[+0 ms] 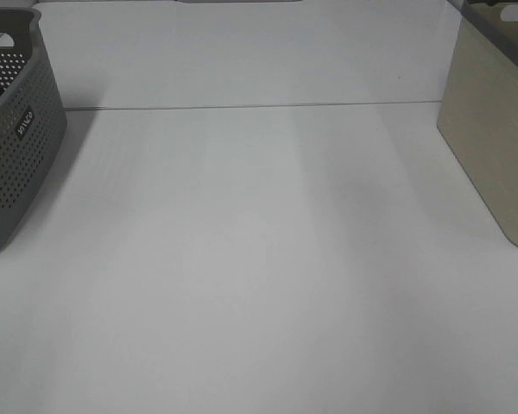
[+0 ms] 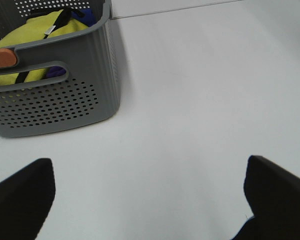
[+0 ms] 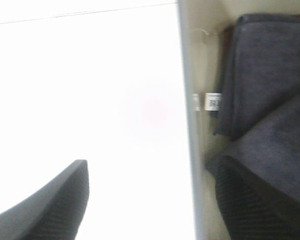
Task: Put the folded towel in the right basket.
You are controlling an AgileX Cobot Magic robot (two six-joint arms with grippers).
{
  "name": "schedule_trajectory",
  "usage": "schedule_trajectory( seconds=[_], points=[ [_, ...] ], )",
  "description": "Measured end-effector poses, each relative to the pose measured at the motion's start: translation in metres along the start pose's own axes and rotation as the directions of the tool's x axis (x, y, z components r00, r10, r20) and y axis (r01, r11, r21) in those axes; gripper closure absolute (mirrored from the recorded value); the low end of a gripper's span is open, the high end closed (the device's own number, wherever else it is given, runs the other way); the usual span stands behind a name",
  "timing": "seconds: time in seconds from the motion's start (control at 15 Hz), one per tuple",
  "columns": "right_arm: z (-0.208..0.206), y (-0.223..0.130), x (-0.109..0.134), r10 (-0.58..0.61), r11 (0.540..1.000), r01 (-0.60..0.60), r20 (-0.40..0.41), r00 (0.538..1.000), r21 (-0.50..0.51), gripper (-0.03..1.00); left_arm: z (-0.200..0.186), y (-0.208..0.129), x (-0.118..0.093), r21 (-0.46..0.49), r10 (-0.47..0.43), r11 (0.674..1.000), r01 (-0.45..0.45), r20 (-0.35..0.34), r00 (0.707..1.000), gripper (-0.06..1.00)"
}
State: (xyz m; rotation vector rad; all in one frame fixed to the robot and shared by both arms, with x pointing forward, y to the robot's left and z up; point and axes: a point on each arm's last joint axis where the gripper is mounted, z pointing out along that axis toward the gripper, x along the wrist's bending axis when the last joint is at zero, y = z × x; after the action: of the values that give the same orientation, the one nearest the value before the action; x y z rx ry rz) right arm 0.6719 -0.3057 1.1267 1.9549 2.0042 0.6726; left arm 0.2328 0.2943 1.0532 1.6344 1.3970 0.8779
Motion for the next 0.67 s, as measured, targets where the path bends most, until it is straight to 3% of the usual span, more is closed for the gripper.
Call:
schedule_trajectory(
  seconds=[0.2, 0.4, 0.6, 0.67],
  points=[
    [-0.018, -0.002, 0.042, -0.070, 0.997, 0.069, -0.033, 0.997, -0.034, 0.29, 0.000, 0.000, 0.000, 0.000, 0.000, 1.000, 0.000, 0.000, 1.000, -0.03],
    [-0.044, -0.010, 0.055, -0.088, 0.994, 0.085, -0.041, 0.995, -0.070, 0.29, 0.000, 0.000, 0.000, 0.000, 0.000, 1.000, 0.000, 0.000, 1.000, -0.03],
    [-0.076, -0.053, 0.055, -0.078, 0.996, 0.077, -0.039, 0.996, -0.033, 0.29, 0.000, 0.000, 0.000, 0.000, 0.000, 1.000, 0.000, 0.000, 1.000, -0.03],
    [-0.091, -0.099, 0.053, -0.070, 0.997, 0.071, -0.038, 0.997, 0.024, 0.29, 0.000, 0.000, 0.000, 0.000, 0.000, 1.000, 0.000, 0.000, 1.000, -0.03]
  ],
)
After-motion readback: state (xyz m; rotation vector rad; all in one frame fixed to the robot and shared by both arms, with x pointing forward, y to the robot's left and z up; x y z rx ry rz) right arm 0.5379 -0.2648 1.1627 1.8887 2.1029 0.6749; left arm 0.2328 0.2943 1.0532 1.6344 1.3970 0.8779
